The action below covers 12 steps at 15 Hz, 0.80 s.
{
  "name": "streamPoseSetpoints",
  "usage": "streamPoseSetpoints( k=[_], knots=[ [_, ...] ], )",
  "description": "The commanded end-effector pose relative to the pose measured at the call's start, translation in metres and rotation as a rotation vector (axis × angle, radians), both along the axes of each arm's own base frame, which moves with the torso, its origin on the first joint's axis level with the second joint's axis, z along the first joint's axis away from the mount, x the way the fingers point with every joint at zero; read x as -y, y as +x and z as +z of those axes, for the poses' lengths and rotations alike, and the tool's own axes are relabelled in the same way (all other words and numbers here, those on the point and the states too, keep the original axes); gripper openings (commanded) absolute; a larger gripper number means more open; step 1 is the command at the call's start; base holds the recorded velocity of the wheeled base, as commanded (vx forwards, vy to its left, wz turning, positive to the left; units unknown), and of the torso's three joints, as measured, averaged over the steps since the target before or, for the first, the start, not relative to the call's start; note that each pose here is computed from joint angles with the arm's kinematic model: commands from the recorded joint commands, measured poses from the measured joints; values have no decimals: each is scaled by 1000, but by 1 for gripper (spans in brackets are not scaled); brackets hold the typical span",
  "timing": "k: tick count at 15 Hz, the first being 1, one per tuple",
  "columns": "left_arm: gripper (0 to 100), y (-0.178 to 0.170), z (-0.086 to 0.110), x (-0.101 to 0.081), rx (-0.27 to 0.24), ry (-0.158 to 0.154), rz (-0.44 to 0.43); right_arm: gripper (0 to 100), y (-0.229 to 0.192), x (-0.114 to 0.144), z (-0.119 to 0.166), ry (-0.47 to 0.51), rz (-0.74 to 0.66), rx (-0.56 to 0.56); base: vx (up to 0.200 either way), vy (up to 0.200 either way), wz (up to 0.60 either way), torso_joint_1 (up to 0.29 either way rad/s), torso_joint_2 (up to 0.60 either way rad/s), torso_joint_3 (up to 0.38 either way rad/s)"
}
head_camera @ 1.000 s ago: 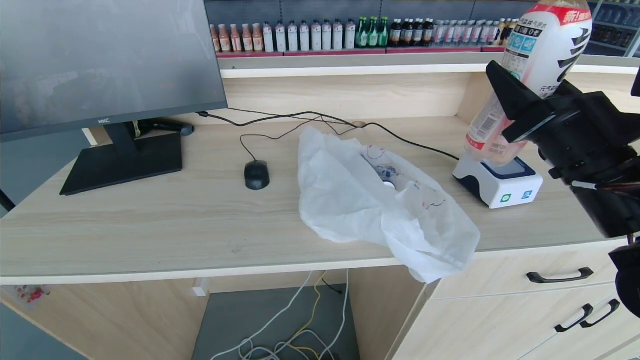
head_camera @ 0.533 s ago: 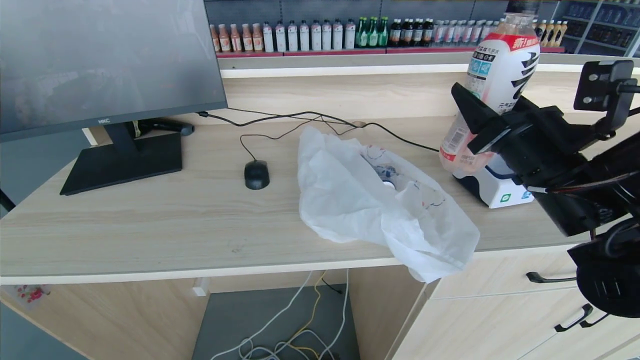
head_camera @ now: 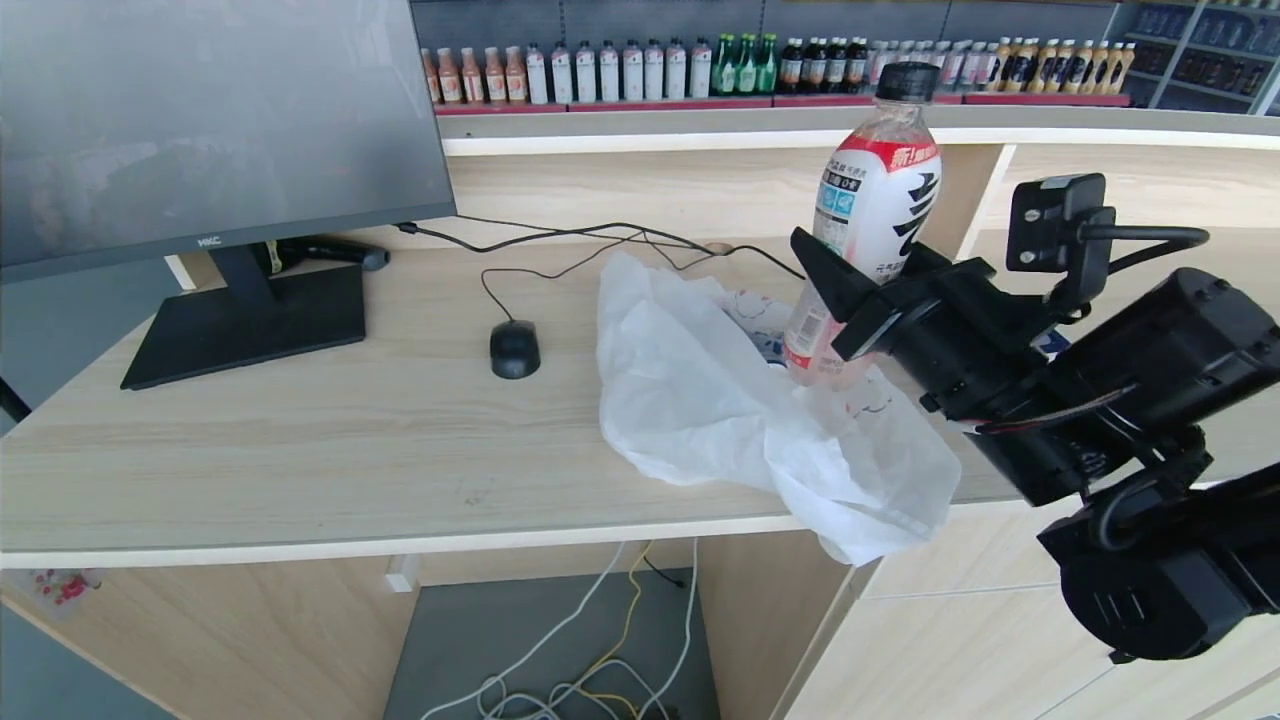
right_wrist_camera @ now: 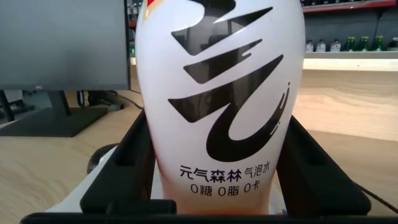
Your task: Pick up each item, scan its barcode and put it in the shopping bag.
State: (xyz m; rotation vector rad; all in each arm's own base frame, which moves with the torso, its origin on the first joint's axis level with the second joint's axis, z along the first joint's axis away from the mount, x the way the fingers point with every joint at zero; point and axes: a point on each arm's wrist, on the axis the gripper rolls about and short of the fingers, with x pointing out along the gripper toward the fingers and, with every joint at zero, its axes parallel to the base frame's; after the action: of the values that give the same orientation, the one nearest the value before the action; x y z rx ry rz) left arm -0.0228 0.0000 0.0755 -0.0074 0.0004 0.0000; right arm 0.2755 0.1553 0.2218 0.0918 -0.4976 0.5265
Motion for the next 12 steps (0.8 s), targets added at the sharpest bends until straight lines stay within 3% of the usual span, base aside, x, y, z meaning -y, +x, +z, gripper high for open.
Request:
streamPoseSetpoints(
  k=[1,7,12],
  knots=[
    [100,0,0,0,0,0,0,0,-3,-9,-19,-36,28,-61,0,0,0,0,0,0],
    [100,0,0,0,0,0,0,0,10,-12,-46,-80,14,-138,0,0,0,0,0,0],
    [100,0,0,0,0,0,0,0,8,6,-25,-45,-30,-80,0,0,0,0,0,0]
  ],
)
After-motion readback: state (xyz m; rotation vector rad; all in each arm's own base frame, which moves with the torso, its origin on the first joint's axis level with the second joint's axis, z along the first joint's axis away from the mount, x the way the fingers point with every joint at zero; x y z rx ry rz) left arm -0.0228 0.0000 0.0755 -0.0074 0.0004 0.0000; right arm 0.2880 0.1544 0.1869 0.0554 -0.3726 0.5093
